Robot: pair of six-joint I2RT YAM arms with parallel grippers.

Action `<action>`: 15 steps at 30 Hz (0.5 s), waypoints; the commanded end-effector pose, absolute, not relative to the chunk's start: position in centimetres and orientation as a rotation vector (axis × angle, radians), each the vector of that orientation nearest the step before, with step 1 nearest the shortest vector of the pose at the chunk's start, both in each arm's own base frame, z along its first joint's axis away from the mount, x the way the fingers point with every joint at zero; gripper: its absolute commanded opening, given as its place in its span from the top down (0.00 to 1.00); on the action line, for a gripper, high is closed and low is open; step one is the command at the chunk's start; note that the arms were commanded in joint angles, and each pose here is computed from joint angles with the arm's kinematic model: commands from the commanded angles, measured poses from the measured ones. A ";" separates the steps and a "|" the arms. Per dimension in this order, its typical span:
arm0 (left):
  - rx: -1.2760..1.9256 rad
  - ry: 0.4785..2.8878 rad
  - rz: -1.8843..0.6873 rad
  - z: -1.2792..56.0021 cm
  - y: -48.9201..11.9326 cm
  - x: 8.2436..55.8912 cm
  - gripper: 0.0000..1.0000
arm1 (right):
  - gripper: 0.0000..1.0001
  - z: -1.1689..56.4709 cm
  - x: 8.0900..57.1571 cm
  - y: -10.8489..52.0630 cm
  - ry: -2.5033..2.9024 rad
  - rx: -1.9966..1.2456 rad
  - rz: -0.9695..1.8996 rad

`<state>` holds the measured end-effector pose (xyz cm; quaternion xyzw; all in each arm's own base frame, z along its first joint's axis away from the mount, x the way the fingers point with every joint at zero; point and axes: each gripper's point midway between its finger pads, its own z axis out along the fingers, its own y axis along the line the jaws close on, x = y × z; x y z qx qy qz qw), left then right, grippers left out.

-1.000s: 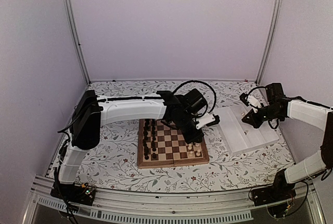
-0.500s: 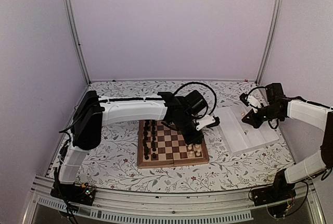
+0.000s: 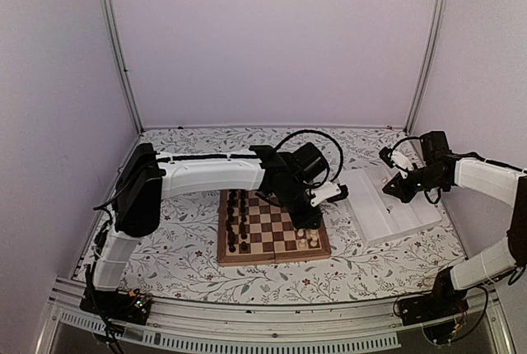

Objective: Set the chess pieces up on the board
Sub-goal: Place the chess piece on the chessboard.

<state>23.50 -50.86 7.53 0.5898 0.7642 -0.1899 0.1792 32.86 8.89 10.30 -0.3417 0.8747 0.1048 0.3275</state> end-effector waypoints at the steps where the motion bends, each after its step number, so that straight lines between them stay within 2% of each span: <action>1: 1.679 2.148 -0.551 8.0 -51.4 22.7 0.80 | 0.94 10.1 32.8 9.0 2.285 -0.895 0.288; 9: 1.650 2.120 -0.549 9.8 -51.6 23.0 0.76 | 0.94 10.3 32.8 9.1 2.280 -0.897 0.296; 15: 1.492 2.013 -0.493 16.7 -51.3 25.8 0.66 | 0.94 12.1 31.9 10.5 2.204 -0.972 0.372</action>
